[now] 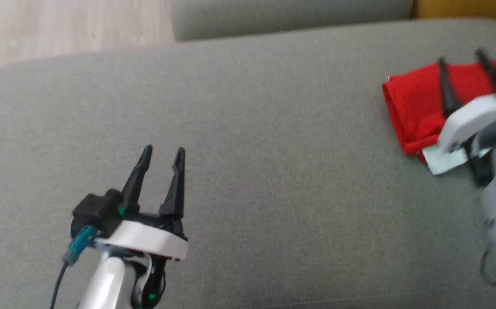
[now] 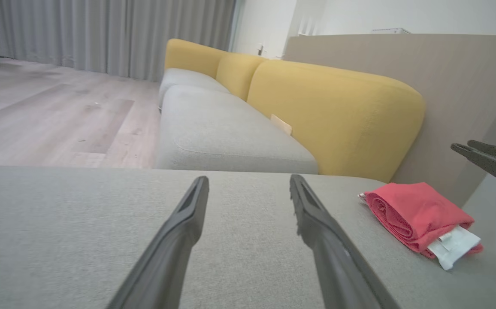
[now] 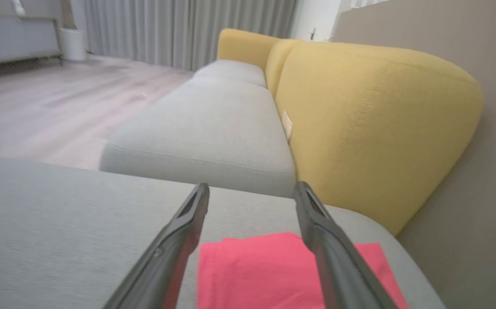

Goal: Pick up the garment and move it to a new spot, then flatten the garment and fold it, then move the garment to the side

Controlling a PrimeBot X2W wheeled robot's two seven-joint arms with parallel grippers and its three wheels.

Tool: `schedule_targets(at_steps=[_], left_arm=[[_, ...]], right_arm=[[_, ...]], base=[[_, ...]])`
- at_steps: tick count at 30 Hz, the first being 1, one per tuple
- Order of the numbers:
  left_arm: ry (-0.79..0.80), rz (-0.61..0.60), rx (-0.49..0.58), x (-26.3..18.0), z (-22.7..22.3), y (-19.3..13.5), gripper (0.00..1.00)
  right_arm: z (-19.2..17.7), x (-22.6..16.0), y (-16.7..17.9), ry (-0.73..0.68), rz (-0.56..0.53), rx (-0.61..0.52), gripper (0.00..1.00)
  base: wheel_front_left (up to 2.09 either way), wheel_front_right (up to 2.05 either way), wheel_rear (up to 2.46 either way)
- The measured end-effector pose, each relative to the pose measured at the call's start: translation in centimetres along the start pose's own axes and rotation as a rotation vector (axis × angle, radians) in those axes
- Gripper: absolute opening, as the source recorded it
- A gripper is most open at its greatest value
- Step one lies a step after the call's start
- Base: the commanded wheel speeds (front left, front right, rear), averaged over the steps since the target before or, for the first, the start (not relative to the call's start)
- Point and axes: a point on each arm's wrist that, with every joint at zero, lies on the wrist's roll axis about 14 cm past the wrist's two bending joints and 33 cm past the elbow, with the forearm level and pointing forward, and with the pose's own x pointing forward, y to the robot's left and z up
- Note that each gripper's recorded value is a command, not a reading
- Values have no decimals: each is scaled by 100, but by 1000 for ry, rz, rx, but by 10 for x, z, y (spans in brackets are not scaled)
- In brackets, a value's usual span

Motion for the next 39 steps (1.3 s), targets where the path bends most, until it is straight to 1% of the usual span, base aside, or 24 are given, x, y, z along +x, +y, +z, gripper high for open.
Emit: schedule_targets(at_steps=[3,7,12,15,21,25,31,38,39], left_arm=[[-41,35,17,-12,16,7,100],[-63,66,32,-34,25,11,100],[-84,124,51,-58,33,24,100],[-86,141,52,-65,33,25,100],[-51,163,44,-79,21,26,100],[-48,184,46,-82,20,29,100],[-42,213,50,-84,18,33,100],[-50,241,52,-84,21,39,100],[-38,267,10,-86,16,43,100]], right_arm=[[10,-18,25,-71,42,84,100],[4,-47,40,-111,33,245,100],[-3,-75,64,-141,37,357,100],[-11,-88,76,-133,46,382,100],[-26,-113,85,-133,52,413,100],[-27,-125,104,-151,99,451,100],[-30,-133,117,-151,132,465,100],[-29,-133,118,-159,135,483,100],[-30,-134,118,-159,131,492,100]], base=[[0,0,0],[0,0,0],[0,0,0],[0,0,0],[0,0,0],[0,0,0],[0,0,0],[0,0,0],[0,0,0]])
